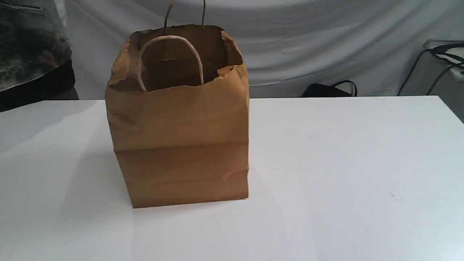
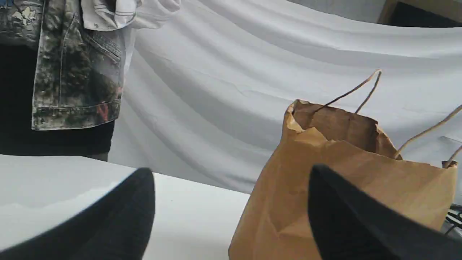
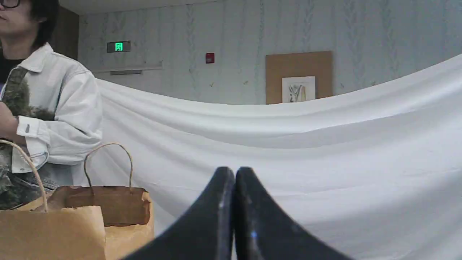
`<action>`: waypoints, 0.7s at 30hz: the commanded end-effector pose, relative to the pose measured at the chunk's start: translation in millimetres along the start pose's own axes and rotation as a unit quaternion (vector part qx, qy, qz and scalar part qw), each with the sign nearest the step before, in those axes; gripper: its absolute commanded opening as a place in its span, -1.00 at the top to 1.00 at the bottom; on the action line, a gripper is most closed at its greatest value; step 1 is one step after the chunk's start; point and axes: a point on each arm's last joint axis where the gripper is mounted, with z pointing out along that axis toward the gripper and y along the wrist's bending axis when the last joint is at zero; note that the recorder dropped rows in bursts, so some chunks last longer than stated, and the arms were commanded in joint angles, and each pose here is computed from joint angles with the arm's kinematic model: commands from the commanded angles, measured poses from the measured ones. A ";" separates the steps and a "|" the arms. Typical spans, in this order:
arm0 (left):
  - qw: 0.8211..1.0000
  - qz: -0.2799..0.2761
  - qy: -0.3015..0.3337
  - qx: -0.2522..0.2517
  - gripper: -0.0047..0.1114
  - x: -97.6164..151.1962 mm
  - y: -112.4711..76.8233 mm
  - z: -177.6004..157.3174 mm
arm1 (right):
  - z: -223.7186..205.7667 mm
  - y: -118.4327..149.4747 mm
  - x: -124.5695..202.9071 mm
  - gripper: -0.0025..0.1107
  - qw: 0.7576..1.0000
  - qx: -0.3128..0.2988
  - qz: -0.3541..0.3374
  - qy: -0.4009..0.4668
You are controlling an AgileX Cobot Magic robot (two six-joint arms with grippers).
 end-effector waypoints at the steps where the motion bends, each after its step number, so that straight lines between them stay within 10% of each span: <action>1: 1.000 -0.001 -0.007 0.002 -0.15 2.1 0.7 0.3 | -0.9 0.1 0.8 0.96 1.000 -0.001 0.003 0.000; 5: 1.000 0.003 -0.010 0.004 0.07 9.4 2.8 2.1 | -0.9 0.1 0.8 0.96 1.000 -0.001 0.003 0.000; 10: 0.998 0.003 -0.051 0.024 0.92 21.0 5.4 4.6 | -0.9 0.1 0.8 0.96 1.000 -0.001 0.003 0.000; 21: 0.997 0.080 0.009 0.000 0.92 31.9 9.9 5.2 | -0.9 0.1 0.8 0.96 1.000 -0.001 0.003 0.000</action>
